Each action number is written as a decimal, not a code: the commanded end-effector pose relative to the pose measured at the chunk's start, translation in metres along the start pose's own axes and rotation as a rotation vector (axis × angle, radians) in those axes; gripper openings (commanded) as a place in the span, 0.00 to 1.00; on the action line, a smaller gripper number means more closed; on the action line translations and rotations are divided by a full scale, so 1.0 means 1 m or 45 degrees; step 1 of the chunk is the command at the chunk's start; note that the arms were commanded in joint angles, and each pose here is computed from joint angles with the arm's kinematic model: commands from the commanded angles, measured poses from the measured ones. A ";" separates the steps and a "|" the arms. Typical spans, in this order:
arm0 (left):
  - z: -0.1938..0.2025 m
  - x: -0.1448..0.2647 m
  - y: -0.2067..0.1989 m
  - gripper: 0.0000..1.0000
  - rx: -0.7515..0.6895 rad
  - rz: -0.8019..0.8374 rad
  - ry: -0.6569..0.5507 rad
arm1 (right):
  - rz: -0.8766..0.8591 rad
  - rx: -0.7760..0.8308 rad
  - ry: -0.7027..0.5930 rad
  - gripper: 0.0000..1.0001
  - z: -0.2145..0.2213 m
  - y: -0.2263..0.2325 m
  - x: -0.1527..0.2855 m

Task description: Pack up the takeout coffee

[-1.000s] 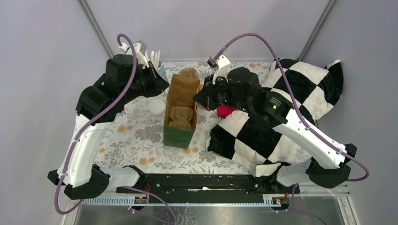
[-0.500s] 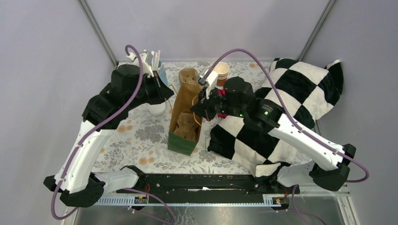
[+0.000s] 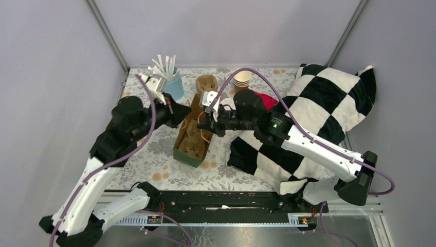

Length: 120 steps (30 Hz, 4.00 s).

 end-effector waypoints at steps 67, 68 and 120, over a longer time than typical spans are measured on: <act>-0.108 0.033 -0.019 0.00 0.283 -0.298 -0.180 | 0.493 -0.534 -0.090 0.00 -0.119 -0.064 0.044; -0.115 0.037 -0.024 0.00 0.291 -0.272 -0.206 | 0.498 -0.533 -0.101 0.00 -0.125 -0.064 0.050; -0.027 0.020 0.000 0.00 0.413 -0.274 0.050 | 0.593 -0.478 0.100 0.00 -0.059 -0.065 0.061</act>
Point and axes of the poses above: each gripper's point midway between its finger pads, its own x axis back along the fingers, its own y axis along the line the jaws close on, z = x × y, the point moved 1 cm from there along x, back along the fingers, and after that the axes turned 6 degrees about x, right-handed, at the moved point
